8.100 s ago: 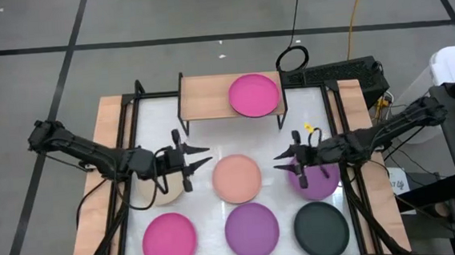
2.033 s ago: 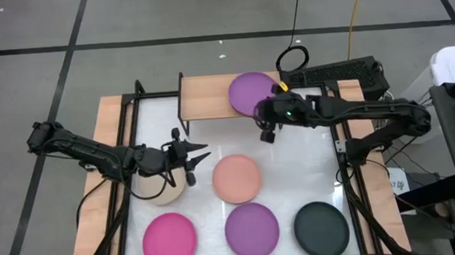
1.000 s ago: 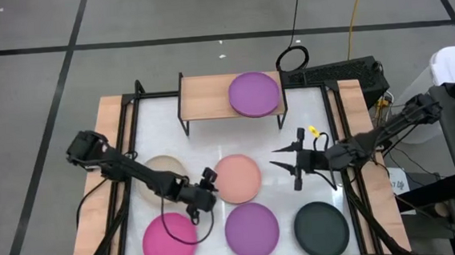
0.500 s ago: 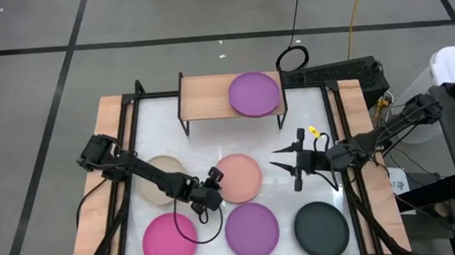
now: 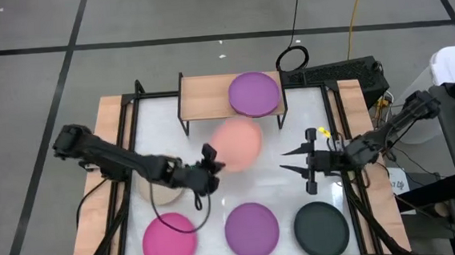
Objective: Place and stack plates onto a shelf
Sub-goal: Stack the light orange plate on top of the violet plate on the shelf
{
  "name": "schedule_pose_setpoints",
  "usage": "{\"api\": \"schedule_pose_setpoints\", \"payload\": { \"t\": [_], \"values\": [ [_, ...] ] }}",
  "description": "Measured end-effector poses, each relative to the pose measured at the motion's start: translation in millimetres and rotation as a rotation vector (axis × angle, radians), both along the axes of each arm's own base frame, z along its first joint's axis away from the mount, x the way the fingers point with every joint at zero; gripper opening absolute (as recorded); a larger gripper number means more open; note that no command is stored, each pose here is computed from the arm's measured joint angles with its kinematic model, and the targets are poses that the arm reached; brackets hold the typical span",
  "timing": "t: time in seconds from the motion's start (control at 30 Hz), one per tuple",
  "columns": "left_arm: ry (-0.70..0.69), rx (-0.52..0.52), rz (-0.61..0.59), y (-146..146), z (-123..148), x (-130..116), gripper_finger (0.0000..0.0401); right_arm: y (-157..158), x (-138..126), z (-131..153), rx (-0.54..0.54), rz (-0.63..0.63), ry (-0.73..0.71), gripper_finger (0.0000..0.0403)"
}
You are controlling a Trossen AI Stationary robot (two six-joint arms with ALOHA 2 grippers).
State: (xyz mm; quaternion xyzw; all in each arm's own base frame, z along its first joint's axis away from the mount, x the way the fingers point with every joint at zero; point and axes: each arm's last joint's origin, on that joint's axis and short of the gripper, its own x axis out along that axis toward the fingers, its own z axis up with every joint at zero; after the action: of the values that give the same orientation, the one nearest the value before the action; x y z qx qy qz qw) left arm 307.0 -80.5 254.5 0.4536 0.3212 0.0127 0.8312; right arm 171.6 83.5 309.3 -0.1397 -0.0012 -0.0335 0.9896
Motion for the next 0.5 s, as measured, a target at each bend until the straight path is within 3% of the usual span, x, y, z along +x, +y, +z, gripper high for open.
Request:
{"api": "schedule_pose_setpoints", "payload": {
  "t": [0.13,0.23,0.33,0.5],
  "values": [
    [-0.083,0.065,0.023,37,45,6,0.0013,0,-3,7,-0.004,0.008,-0.052,0.0132],
    [-0.113,0.039,-0.001,72,70,15,0.0013,-1,-3,10,-0.002,0.006,-0.085,0.0132],
    [-0.106,0.012,0.002,106,79,24,0.0013,-1,-4,11,0.0,0.006,-0.091,0.0132],
    [-0.026,-0.022,0.027,157,73,39,0.0013,-1,-4,12,0.014,0.006,-0.103,0.0132]
  ]
}}
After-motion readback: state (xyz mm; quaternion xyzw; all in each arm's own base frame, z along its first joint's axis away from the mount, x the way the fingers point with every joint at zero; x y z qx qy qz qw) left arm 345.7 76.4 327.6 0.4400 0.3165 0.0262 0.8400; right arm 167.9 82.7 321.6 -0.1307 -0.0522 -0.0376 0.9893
